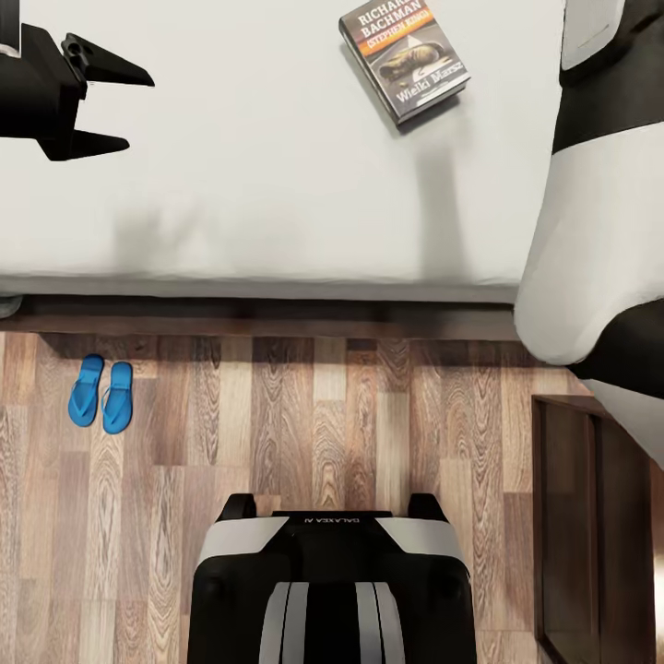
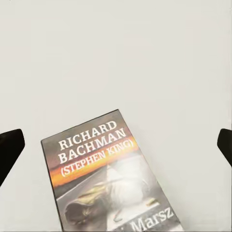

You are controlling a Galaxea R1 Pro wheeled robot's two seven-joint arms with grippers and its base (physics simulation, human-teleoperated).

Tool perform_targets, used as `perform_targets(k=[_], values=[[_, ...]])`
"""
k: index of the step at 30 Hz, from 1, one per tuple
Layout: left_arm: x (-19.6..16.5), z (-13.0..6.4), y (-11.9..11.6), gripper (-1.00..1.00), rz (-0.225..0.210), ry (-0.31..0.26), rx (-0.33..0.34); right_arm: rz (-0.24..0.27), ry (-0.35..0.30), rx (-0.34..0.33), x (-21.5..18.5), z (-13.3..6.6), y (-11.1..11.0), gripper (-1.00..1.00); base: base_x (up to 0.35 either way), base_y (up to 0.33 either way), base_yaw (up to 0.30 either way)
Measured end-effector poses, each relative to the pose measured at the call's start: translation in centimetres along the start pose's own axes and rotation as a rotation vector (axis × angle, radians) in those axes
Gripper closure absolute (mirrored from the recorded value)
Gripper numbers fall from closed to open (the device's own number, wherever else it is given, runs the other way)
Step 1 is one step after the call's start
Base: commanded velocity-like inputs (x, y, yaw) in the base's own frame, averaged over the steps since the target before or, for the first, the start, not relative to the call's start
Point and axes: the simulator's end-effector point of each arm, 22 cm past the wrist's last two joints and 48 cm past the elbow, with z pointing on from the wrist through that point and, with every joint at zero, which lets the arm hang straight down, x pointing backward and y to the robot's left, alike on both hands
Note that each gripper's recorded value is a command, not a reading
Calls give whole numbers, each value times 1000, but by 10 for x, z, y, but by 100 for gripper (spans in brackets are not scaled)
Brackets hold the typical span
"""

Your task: In the bedroom, move the book from the bed onto either nightstand, and place the two sandals side by side next to the bed.

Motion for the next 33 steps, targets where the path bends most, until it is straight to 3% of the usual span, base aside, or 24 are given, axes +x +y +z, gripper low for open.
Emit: perform_targets(k=[4, 6, 25, 33], values=[[-2, -2, -3, -100, 2, -3, 3, -31, 13, -9, 5, -18, 9, -100, -12, 0, -88], [-4, -4, -5, -100, 3, -6, 4, -56, -26, -21, -3, -35, 19, -100, -3, 0, -139], [-15, -21, -22, -100, 19, -33, 24, -65, -110, -31, -42, -64, 28, -100, 0, 0, -145], [-21, -30, -29, -100, 32, -47, 32, -67, -192, -33, -73, -90, 29, -100, 0, 0, -109]])
